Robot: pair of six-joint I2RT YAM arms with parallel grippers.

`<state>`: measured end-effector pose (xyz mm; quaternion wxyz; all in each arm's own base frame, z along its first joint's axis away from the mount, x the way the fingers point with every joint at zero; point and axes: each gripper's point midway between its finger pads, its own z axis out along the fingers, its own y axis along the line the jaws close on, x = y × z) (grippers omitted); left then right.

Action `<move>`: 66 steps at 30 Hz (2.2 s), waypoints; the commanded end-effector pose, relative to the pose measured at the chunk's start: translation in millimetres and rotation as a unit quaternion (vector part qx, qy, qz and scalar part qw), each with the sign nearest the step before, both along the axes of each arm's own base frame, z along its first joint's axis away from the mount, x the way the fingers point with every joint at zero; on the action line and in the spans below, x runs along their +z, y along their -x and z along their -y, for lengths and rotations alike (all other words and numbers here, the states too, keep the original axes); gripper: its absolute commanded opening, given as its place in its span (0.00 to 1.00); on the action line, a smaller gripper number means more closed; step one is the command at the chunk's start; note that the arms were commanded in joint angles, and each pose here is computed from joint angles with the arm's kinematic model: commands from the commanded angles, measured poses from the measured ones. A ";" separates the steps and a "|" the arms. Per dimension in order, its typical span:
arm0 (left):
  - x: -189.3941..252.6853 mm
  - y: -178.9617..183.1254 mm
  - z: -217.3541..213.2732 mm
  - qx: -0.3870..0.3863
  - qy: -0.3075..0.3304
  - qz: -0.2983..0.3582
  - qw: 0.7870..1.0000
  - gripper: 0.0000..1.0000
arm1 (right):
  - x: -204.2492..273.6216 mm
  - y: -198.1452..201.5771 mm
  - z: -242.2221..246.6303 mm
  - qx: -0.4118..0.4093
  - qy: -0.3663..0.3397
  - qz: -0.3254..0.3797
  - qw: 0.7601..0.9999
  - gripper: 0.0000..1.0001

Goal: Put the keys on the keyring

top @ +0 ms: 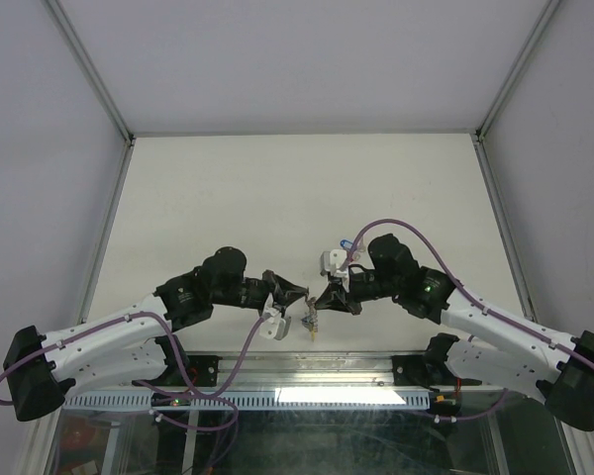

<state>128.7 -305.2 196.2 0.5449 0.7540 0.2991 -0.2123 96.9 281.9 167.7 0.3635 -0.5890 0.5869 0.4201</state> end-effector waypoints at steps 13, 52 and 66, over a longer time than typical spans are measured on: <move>16.6 -2.1 7.0 -0.012 0.010 0.037 0.999 0.00 | 16.9 -9.4 -11.2 -0.009 -0.026 0.018 0.999 0.00; 4.4 9.7 11.1 -0.035 -0.020 0.047 0.998 0.00 | 13.1 -14.7 -11.7 -0.028 -0.020 0.010 0.999 0.00; -5.0 7.0 6.2 -0.025 -0.042 0.053 0.997 0.00 | 13.3 -17.2 -8.0 -0.044 -0.021 0.012 0.999 0.00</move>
